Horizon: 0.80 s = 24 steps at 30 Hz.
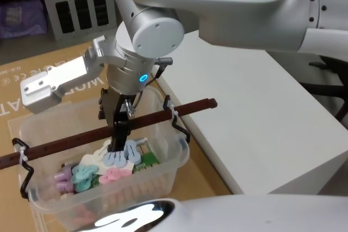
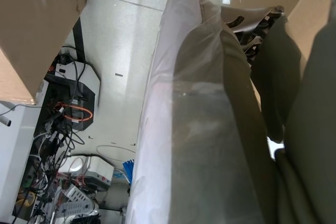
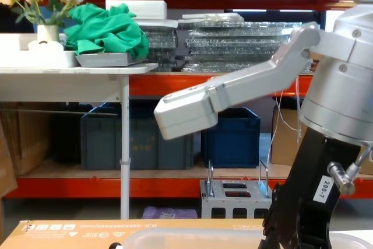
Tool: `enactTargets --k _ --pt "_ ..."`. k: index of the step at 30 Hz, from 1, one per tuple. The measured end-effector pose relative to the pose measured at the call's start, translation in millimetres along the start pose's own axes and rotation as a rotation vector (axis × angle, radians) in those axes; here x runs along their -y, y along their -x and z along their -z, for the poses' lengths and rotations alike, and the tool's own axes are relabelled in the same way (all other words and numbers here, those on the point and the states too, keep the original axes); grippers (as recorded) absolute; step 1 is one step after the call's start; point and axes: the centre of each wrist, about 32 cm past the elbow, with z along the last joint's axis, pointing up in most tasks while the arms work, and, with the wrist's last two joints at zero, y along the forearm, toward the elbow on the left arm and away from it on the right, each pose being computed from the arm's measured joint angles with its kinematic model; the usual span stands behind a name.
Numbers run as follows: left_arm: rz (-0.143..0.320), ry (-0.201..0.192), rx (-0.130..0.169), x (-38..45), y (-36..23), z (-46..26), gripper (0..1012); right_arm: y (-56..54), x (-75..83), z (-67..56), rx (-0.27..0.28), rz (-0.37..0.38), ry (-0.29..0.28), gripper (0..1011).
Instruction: Use one hand to grasp the basket and place it at the designated location.
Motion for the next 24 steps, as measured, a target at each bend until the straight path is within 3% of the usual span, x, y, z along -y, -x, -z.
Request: enactTargets --k 9,10,17,21,24 --pt "0.000 0.000 0.000 0.0 0.0 0.0 0 1.3 1.4 1.5 -0.002 0.011 -0.002 610" --pt "0.000 0.000 0.000 0.0 0.0 0.0 0 1.5 1.4 1.6 -0.003 0.012 -0.003 541" --pt "0.000 0.000 0.000 0.0 0.0 0.0 0 2.1 2.0 1.5 -0.007 0.017 -0.006 320" --pt "0.000 0.000 0.000 0.0 0.0 0.0 0 2.2 2.6 2.1 -0.011 0.019 -0.006 238" --pt "0.000 0.000 0.000 0.0 0.0 0.0 0 2.6 3.3 2.6 -0.014 0.022 -0.007 238"
